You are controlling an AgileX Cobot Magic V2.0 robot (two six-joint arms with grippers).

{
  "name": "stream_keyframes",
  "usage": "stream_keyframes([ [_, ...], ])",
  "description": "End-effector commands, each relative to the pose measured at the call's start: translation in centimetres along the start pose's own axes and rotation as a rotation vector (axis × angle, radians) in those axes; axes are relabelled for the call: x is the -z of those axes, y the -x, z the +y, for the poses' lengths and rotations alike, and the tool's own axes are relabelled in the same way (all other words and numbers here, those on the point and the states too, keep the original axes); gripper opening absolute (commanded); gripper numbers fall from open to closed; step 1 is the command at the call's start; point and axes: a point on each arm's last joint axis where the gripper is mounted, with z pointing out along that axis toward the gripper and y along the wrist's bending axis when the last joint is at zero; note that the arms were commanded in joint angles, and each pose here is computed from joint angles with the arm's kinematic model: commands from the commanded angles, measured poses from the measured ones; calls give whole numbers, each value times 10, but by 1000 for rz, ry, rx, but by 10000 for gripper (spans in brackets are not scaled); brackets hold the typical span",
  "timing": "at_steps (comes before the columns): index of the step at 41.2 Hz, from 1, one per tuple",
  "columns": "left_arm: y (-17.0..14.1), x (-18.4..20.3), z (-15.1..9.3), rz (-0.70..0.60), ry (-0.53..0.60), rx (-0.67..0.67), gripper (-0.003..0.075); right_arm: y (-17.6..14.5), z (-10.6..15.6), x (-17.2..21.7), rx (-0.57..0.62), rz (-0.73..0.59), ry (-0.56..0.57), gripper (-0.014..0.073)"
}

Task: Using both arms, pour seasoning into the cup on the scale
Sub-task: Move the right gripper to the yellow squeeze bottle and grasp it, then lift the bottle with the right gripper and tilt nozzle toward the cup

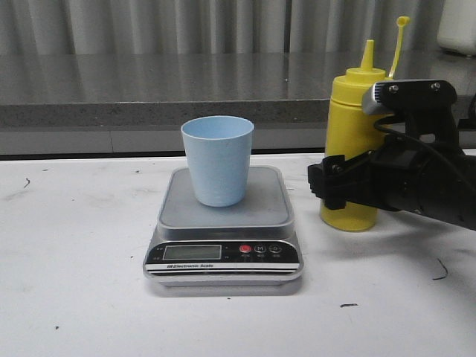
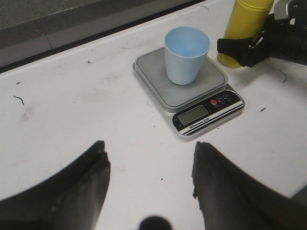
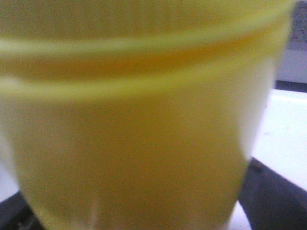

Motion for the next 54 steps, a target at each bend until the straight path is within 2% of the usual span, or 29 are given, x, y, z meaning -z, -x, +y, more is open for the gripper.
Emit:
stream_keyframes([
  [1,12,5,-1,-92,-9,10,389,29,1,-1,-3,-196,10,524],
  [4,12,5,-1,-92,-9,10,389,29,1,-1,-3,-195,10,415],
  [8,12,5,-1,-92,-9,10,389,30,1,-1,-4,-198,10,342],
  [15,12,5,-1,-92,-9,10,389,47,3,6,15,-135,8,342],
  [23,12,5,-1,-92,-9,10,389,92,6,26,171,-52,11,342],
  [37,12,5,-1,-92,-9,10,389,178,17,39,399,221,86,342],
  [42,12,5,-1,-92,-9,10,389,201,24,39,544,287,109,342],
  [46,12,5,-1,-92,-9,10,389,212,30,40,729,322,111,342],
  [54,12,5,-1,-92,-9,10,389,210,40,35,1069,381,97,342],
])
